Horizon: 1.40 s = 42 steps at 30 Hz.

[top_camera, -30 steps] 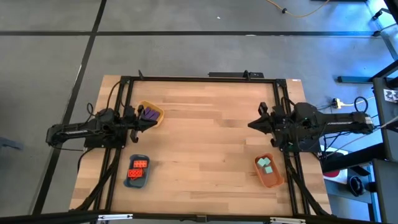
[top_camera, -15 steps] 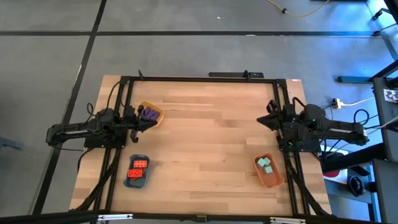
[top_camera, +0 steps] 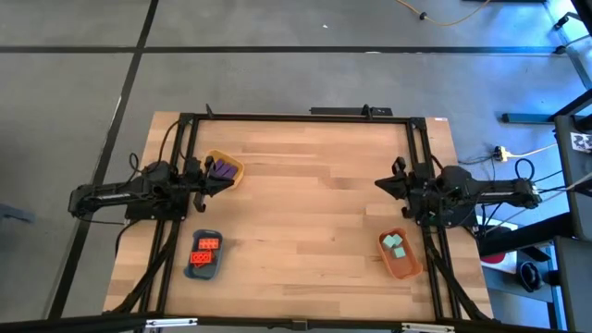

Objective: Sort & place blocks by color
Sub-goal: Return to Home Position

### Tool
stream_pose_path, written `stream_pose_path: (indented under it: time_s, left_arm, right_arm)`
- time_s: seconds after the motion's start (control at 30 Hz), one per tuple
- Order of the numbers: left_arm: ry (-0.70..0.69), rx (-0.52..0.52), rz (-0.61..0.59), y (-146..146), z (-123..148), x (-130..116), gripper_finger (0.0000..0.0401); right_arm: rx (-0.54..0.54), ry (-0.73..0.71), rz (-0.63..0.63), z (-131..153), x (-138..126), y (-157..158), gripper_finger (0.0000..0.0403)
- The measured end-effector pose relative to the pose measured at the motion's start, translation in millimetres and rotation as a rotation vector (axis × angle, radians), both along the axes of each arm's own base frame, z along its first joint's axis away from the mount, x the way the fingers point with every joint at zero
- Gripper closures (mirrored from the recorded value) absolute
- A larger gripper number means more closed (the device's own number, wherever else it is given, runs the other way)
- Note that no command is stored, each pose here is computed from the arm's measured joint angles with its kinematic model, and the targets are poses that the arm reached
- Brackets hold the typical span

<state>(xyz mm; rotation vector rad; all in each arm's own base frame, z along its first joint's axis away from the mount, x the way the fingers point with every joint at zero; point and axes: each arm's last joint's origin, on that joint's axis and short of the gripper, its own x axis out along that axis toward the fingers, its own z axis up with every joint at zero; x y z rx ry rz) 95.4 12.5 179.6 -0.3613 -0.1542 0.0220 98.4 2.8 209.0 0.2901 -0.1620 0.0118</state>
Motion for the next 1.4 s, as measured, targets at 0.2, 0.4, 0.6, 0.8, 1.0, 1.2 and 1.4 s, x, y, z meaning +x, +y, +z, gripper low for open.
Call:
stream_pose_path:
  time_s: [0.2, 0.4, 0.6, 0.8, 1.0, 1.2, 1.4]
  left_arm:
    - [0.000, 0.000, 0.000, 0.0, 0.0, 0.0, 0.0393]
    - [0.000, 0.000, 0.000, 0.0, 0.0, 0.0, 0.0400]
    - [0.000, 0.000, -0.001, 0.0, 0.0, 0.0, 0.0392]
    - [0.000, 0.000, -0.002, 0.0, 0.0, 0.0, 0.0381]
    - [0.000, 0.000, -0.001, 0.0, 0.0, 0.0, 0.0374]
    - [0.000, 0.000, -0.001, 0.0, 0.0, 0.0, 0.0378]
    - [0.000, 0.000, -0.001, 0.0, 0.0, 0.0, 0.0388]
  right_arm:
    - [-0.015, -0.037, -0.034, -15.8, -0.7, -0.5, 0.0403]
    - [-0.075, 0.016, 0.047, -29.6, -1.6, 2.0, 0.0403]
    - [-0.122, 0.142, 0.059, -41.7, -0.7, 2.2, 0.0403]
    - [-0.125, 0.134, 0.103, -41.1, -0.9, 3.5, 0.0401]
    - [-0.124, 0.135, 0.097, -41.2, -0.8, 3.4, 0.0384]
    - [-0.124, 0.135, 0.097, -41.2, -0.8, 3.4, 0.0380]
    - [-0.124, 0.135, 0.097, -41.1, -0.8, 3.4, 0.0384]
